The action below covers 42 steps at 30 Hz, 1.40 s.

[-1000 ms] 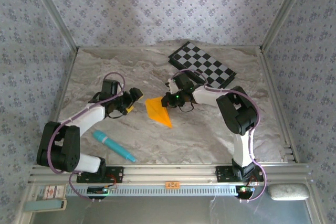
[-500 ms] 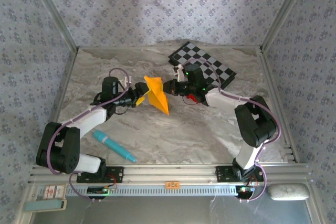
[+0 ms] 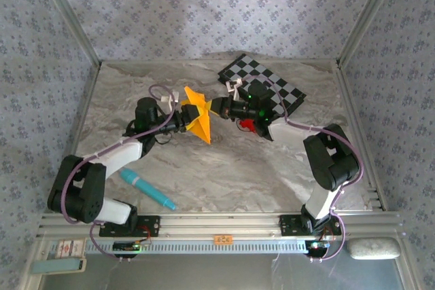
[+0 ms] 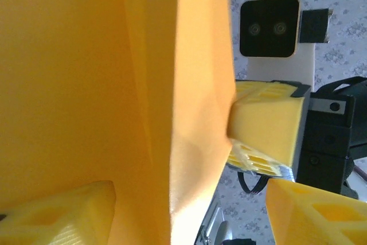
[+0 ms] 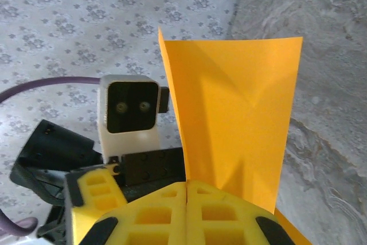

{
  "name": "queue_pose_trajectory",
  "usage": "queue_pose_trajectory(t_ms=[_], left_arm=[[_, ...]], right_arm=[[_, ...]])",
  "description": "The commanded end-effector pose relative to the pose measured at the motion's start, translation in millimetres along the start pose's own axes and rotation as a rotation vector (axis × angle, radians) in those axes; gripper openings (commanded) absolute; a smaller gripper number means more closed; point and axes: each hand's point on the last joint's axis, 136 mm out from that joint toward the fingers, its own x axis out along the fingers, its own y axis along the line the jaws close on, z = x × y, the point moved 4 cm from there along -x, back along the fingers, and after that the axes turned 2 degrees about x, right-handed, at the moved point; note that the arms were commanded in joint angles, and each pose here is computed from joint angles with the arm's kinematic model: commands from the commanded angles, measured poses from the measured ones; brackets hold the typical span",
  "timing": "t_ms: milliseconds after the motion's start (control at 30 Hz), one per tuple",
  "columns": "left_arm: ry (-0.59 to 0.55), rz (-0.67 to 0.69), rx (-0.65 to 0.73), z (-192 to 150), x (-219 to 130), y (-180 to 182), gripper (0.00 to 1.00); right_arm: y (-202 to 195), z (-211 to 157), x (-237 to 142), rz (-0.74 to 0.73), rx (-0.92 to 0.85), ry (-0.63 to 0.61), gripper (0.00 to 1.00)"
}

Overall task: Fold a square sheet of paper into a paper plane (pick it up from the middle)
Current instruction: Turn over the paper at the center of the table.

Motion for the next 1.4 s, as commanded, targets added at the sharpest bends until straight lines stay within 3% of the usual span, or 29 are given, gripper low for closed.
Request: queue_pose_trajectory(t_ms=[0, 233, 667, 767, 967, 1167, 1367], left_arm=[[0.004, -0.103, 0.091, 5.2, 2.0, -26.3, 0.64], [0.002, -0.155, 0.167, 1.4, 0.3, -40.2, 0.48], [-0.029, -0.107, 0.178, 1.9, -2.3, -34.9, 0.23], [-0.031, -0.094, 0.178, 2.1, -2.4, -33.3, 0.17], [-0.031, -0.033, 0.183, 1.8, -3.5, -24.7, 0.11], [0.0, 0.137, 0.201, 2.8, -6.0, -6.8, 0.1], [0.048, 0.563, 0.249, 9.8, -20.4, 28.9, 0.11]], right_arm=[[9.7, 2.3, -2.3, 0.066, 0.014, 0.003, 0.0], [7.5, 2.9, -2.7, 0.073, 0.038, 0.002, 0.0], [7.1, 5.5, -5.5, 0.077, 0.056, -0.011, 0.03], [7.5, 5.8, -7.1, 0.076, 0.054, -0.014, 0.1], [0.0, 11.1, -23.8, -0.008, 0.023, -0.076, 0.42], [-16.3, 15.5, -61.3, -0.298, -0.08, -0.173, 0.55], [-21.4, 17.3, -99.2, -0.537, -0.214, -0.226, 0.57]])
